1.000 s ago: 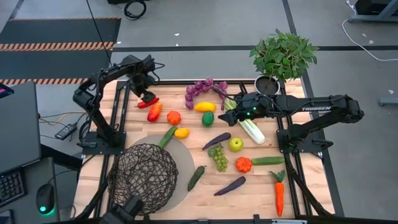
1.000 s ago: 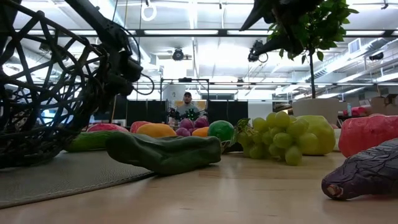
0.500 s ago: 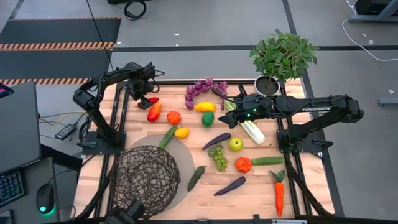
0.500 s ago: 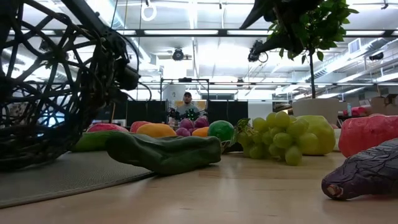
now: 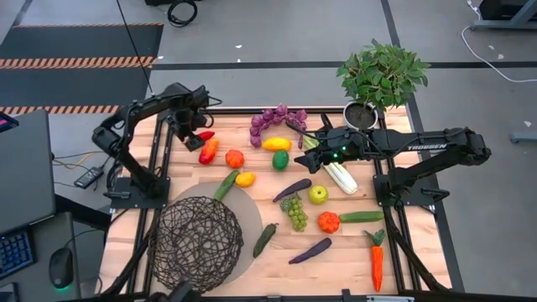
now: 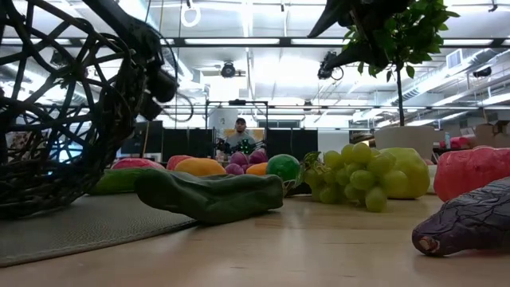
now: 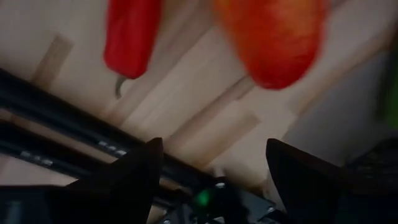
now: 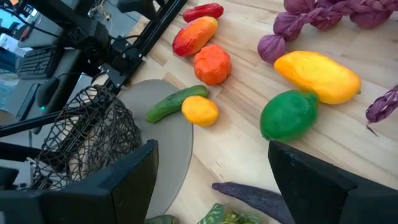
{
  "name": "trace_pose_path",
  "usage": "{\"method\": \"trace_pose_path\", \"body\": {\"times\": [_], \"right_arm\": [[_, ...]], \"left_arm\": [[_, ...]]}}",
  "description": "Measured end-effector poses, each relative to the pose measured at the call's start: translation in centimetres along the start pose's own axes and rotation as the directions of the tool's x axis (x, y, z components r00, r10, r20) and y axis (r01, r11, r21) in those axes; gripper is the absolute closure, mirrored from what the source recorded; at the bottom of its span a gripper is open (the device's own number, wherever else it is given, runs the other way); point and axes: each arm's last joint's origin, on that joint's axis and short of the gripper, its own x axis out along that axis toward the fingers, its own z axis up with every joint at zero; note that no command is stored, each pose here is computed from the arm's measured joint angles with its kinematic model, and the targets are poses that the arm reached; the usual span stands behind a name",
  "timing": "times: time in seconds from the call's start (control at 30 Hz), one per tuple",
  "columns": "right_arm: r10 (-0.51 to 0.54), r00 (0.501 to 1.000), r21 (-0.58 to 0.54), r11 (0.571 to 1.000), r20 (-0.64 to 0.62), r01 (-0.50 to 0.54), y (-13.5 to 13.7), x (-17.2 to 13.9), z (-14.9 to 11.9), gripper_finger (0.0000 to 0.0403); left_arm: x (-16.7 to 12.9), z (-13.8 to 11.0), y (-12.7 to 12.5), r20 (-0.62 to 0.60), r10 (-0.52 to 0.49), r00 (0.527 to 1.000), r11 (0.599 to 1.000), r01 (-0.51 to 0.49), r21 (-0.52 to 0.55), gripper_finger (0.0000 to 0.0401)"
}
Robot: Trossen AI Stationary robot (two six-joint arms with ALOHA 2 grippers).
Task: Build produce basket
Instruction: Put the green apple into the black basket
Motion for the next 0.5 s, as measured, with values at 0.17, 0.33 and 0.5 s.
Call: {"method": "trace_pose_path", "body": {"times": [0.17, 0.33, 0.5], "right_arm": [[-0.011, 1.000, 0.000, 1.000, 0.013, 0.011, 0.0, 0.0, 0.0, 0.0096], [-0.016, 1.000, 0.002, 1.000, 0.020, 0.016, 0.0, 0.0, 0.1, 0.0096], [-0.015, 1.000, 0.011, 1.000, 0.021, 0.015, 0.0, 0.0, 0.1, 0.0096]], "left_arm": [[0.2, 0.3, -1.5, 0.087, -0.025, 0.996, 0.990, 0.013, 0.140, 0.0111], [2.5, 1.1, -1.9, 0.063, 0.043, 0.997, 0.989, -0.051, 0.137, 0.0111], [2.3, 1.9, -2.1, 0.084, 0.489, 0.868, 0.862, -0.496, 0.104, 0.0111]]}}
